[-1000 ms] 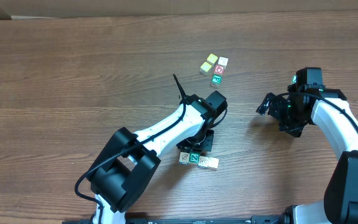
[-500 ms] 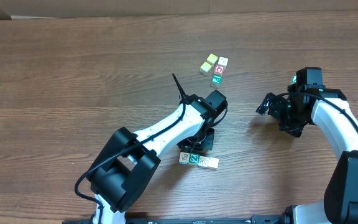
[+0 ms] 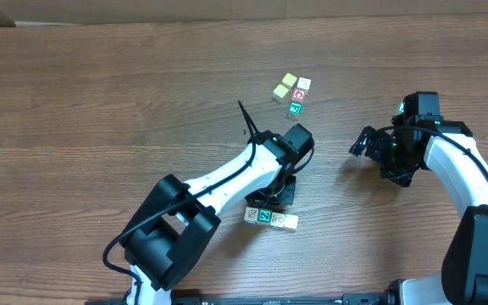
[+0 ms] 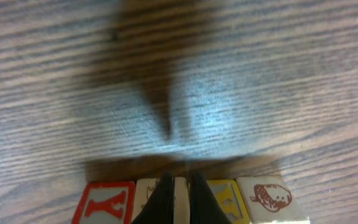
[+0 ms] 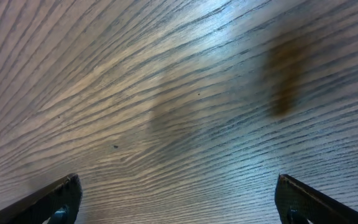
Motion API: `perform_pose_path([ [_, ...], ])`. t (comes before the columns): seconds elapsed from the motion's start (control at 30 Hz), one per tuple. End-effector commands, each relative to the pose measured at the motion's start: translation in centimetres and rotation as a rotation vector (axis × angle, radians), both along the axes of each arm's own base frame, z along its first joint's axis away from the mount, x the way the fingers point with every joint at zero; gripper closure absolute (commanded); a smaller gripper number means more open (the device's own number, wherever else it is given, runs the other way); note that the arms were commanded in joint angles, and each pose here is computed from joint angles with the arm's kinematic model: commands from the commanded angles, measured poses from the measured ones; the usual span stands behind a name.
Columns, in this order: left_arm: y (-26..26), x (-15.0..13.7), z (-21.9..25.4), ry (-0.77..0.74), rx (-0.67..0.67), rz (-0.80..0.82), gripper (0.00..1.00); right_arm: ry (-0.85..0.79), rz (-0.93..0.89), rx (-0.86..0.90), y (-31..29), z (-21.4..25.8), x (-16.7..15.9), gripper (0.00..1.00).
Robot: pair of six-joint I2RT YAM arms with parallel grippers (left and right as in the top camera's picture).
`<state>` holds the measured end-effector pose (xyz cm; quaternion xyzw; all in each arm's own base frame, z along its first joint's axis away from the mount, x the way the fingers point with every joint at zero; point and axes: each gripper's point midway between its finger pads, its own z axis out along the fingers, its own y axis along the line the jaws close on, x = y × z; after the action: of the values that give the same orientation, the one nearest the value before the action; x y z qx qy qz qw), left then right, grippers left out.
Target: Flip 3 blocks
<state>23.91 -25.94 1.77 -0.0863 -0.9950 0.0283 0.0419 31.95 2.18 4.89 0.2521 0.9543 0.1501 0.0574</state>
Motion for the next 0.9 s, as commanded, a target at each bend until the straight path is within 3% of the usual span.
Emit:
perform_pose_path([
  [0.0, 0.2, -0.8, -0.3, 0.03, 0.018, 0.018, 0.96, -0.003, 0.002, -0.008, -0.1, 0.0, 0.0, 0.0],
  [0.53, 0.7, -1.4, -0.3, 0.056, 0.037, 0.02, 0.96, -0.003, 0.001, -0.008, -0.1, 0.0, 0.0, 0.0],
  [0.87, 0.0, 2.3, -0.3, -0.036, -0.044, 0.074, 0.96, -0.003, 0.001, -0.008, -0.1, 0.0, 0.0, 0.0],
])
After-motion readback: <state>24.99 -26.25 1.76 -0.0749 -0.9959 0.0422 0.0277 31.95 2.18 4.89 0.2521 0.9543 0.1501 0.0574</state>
